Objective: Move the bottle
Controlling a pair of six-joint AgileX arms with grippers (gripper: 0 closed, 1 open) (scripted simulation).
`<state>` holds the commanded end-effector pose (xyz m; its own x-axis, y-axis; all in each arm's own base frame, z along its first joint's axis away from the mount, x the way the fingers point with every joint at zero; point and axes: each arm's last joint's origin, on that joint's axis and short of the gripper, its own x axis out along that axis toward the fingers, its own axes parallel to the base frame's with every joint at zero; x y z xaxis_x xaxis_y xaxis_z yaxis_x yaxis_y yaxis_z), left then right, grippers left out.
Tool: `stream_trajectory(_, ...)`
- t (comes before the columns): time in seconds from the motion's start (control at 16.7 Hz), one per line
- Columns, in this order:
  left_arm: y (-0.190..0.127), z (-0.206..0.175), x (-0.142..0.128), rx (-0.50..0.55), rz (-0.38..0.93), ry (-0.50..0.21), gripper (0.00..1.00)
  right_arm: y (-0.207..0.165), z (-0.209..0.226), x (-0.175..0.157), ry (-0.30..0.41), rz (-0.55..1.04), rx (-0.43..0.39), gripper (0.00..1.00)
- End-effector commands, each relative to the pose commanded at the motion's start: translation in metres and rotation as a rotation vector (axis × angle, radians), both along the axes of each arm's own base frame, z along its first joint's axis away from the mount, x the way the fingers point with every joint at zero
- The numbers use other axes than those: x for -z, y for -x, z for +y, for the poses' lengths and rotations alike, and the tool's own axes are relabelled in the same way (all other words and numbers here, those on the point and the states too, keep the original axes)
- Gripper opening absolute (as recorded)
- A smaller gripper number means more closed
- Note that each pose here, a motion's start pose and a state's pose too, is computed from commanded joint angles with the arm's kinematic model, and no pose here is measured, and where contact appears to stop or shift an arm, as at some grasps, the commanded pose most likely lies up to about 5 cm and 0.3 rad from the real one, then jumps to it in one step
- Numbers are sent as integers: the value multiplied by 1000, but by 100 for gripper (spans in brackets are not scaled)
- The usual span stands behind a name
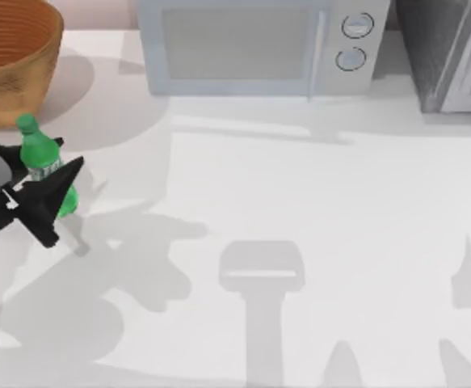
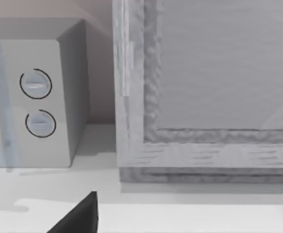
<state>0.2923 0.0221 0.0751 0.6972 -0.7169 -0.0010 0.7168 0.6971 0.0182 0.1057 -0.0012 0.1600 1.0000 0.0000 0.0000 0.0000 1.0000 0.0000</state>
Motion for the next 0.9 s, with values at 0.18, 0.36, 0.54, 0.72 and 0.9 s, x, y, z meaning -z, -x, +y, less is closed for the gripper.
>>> stream_trajectory(0.18,-2,-2,2,4,3,0,0,0,0,0,0,0,0,100)
stream_trajectory(0.36,-15,-17,13,23,4,0,0,0,0,0,0,0,0,100)
stream_trajectory(0.54,-32,-32,30,3,7,-1,0,0,0,0,0,0,0,100)
stream_trajectory(0.72,-38,-39,35,1,3,-1,0,0,0,0,0,0,0,100)
stream_trajectory(0.9,-38,-39,35,1,3,-1,8,0,0,0,0,0,0,100)
